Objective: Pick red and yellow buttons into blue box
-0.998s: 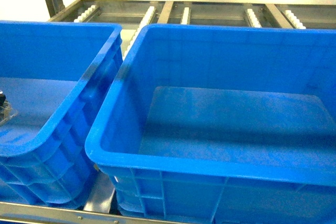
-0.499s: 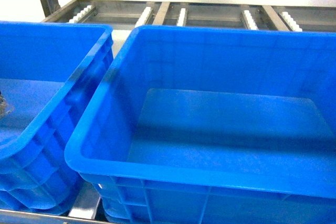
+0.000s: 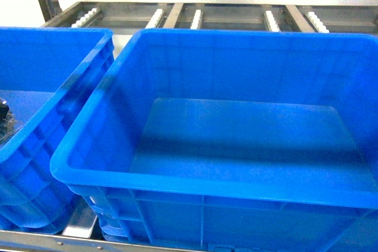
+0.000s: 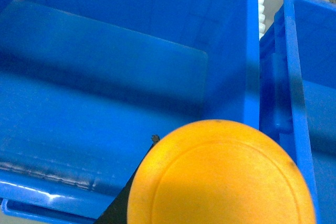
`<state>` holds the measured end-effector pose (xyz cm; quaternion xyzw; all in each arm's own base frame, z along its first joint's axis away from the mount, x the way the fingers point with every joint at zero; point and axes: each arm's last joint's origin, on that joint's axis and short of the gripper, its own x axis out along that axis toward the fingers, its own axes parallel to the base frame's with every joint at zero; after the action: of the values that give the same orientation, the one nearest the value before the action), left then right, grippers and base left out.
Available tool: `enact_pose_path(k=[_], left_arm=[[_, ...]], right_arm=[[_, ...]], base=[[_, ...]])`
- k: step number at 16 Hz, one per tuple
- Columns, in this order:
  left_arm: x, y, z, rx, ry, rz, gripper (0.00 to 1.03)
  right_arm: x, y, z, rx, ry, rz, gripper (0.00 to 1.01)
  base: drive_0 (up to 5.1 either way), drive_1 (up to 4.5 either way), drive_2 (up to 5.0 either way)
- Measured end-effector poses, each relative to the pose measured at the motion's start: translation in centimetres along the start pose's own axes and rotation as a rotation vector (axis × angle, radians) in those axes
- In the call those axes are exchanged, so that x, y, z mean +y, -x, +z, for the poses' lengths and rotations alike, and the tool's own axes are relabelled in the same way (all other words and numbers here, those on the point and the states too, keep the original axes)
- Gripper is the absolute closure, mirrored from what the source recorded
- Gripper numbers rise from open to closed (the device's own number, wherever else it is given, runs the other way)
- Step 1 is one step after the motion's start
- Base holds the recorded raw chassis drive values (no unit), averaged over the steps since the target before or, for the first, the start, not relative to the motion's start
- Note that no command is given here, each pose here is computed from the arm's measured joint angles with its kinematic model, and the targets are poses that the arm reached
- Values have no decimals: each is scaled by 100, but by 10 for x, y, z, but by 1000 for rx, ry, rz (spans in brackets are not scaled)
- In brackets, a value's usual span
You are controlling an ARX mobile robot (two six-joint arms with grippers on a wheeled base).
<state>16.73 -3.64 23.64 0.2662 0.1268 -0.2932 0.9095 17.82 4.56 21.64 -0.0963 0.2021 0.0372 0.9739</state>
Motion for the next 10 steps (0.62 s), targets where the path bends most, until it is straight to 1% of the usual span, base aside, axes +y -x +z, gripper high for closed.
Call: enact_pose_path(k=[1,5,6,7,8,9,10], left_arm=[[0,0,0,1,0,0,74],[0,0,0,5,1,5,74],[0,0,0,4,1,4,74],[0,0,0,4,1,4,74],[0,0,0,4,1,4,74],[0,0,0,5,1,5,74],[0,0,0,4,1,5,74]], right_arm=[[-1,1,0,-4,-2,-5,75],[0,0,1,-6,-1,4,75],[-3,-2,2,-4,7,0,75],[-4,-5,7,-13,18,4,75],[-5,-9,18,-35,35,10,75],[-4,-14,28,-51,49,18,75],[-1,-19,34,-56,57,36,75]], base=[[37,37,37],[9,9,9],[0,0,0],[0,0,0],[0,0,0],[0,0,0],[0,0,0]])
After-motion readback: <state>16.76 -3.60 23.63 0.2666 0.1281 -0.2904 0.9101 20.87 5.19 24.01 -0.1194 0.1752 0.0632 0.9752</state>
